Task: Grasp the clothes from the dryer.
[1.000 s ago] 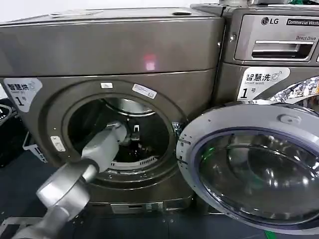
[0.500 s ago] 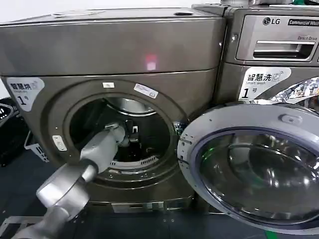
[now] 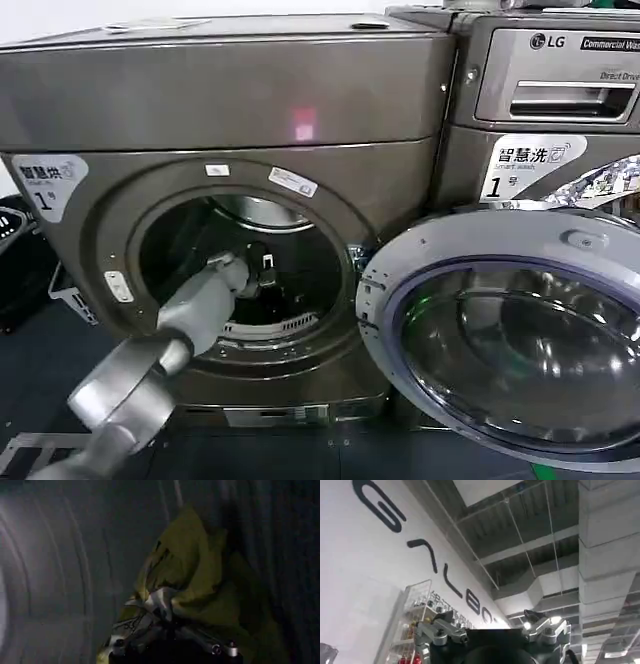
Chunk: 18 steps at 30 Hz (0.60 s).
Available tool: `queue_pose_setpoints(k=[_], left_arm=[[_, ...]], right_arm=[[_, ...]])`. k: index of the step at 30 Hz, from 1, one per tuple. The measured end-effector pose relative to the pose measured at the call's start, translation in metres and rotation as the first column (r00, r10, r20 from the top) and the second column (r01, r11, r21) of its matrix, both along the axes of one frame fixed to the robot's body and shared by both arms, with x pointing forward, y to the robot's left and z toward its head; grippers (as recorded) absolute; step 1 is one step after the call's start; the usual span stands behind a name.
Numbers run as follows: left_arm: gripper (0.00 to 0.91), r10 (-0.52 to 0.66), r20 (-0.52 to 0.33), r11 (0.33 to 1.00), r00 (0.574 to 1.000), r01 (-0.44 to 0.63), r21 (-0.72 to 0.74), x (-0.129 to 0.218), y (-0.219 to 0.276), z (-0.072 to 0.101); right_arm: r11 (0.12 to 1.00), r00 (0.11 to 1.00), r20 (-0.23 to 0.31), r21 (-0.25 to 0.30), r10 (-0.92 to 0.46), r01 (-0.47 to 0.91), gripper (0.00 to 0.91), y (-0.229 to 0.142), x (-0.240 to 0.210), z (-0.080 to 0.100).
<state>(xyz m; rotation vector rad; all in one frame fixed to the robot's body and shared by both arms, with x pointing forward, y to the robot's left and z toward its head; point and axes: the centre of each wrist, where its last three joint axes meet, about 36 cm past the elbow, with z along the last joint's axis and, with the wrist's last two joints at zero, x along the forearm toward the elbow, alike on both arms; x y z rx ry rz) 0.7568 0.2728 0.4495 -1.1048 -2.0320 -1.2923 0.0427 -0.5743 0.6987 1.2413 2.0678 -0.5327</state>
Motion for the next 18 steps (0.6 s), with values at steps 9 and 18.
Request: queue_pose_setpoints(k=[9,18], left_arm=[[0.000,0.252,0.241,0.946,0.937,-0.187,-0.264,-0.020,-0.006,-0.004],[0.000,0.532,0.323,0.742,0.783,-0.247,-0.623,-0.055,-0.020,-0.003]], right_arm=[[1.000,1.000,-0.010,-0.001,0.002,-0.002,0.907,0.000,0.000,0.001],[1.000,1.000,-0.020,-0.017,0.000,-0.001,0.907,0.002,0.000,0.005]])
